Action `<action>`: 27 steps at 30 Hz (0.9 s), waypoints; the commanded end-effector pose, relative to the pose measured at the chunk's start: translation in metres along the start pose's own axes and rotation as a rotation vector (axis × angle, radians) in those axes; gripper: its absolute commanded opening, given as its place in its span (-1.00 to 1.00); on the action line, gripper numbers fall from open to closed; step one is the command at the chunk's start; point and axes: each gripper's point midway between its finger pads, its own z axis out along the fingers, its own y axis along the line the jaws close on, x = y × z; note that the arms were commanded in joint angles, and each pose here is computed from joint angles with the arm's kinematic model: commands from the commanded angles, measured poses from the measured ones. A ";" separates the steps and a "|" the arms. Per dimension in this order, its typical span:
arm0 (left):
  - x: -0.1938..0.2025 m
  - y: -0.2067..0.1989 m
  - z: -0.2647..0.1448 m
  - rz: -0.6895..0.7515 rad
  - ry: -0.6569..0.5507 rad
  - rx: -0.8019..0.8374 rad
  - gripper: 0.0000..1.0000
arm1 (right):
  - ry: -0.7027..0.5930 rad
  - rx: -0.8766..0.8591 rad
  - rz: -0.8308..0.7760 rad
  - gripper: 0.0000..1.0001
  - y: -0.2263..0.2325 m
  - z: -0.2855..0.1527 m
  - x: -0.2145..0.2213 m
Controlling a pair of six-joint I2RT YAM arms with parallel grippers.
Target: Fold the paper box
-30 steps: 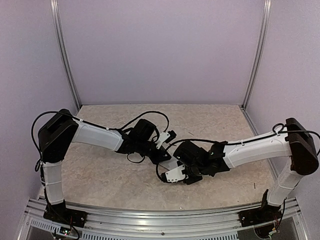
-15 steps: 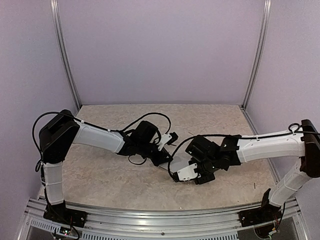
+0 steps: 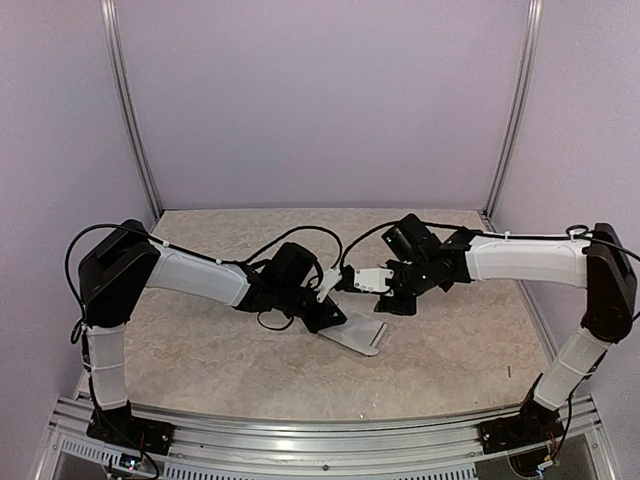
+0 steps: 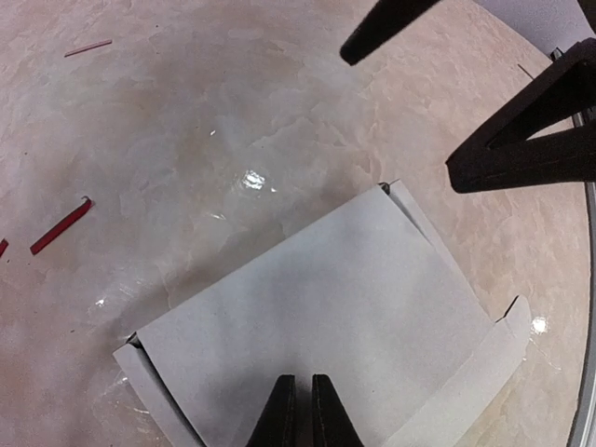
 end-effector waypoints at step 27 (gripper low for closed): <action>-0.042 -0.019 -0.065 0.002 -0.195 -0.068 -0.58 | -0.044 -0.307 0.183 -0.05 0.036 0.043 -0.001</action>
